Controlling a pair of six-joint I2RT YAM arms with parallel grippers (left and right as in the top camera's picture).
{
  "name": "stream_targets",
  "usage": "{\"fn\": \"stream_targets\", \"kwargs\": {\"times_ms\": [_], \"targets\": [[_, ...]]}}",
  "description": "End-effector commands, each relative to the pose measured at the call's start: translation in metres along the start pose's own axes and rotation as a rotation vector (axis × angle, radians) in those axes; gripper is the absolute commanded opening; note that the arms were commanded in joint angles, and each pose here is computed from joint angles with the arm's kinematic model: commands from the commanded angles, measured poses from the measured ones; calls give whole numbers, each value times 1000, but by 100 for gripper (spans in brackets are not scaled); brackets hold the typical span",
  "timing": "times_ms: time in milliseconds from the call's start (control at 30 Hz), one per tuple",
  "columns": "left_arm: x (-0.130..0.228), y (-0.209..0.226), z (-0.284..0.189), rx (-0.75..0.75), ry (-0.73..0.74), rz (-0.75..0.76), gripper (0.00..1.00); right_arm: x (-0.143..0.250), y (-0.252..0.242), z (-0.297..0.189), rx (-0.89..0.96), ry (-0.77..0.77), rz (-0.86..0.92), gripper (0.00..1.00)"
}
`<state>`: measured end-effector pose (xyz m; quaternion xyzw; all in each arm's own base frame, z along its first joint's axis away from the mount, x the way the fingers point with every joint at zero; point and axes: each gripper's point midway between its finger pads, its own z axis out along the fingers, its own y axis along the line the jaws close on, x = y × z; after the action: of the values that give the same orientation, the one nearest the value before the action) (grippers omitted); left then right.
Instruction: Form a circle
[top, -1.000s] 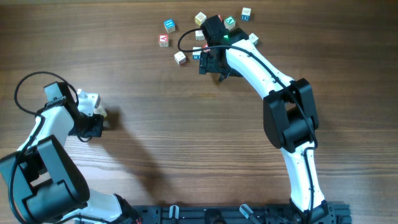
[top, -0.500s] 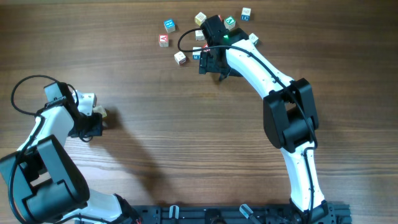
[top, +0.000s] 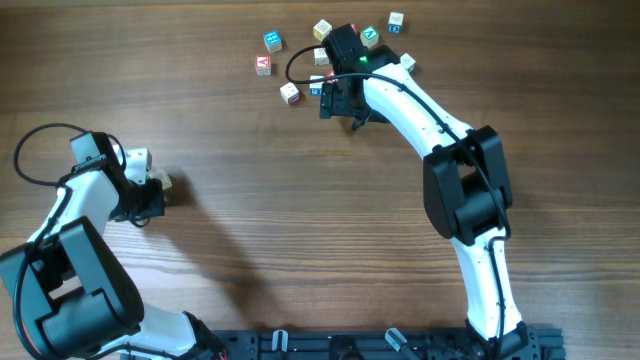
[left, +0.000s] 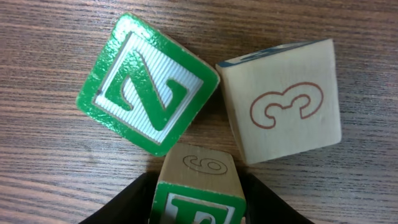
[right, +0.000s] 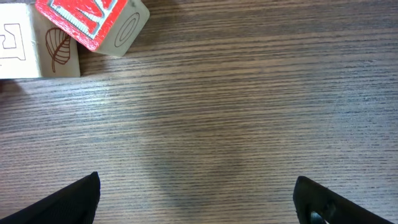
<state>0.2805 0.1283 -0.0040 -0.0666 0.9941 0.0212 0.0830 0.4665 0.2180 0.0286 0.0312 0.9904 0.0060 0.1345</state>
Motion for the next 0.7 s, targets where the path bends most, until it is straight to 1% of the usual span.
{"fn": "stream_targets", "kwargs": {"times_ms": [0,200,667], "targets": [[10,-2,10,9,38,-31,47,-5,5,-16,-31,-26,-1,100],[10,-2,10,8,38,-45,41,-5,5,-16,-31,-26,-1,100],[4,-3,10,17,12,-49,43,-6,5,-17,-32,-29,0,100]]}}
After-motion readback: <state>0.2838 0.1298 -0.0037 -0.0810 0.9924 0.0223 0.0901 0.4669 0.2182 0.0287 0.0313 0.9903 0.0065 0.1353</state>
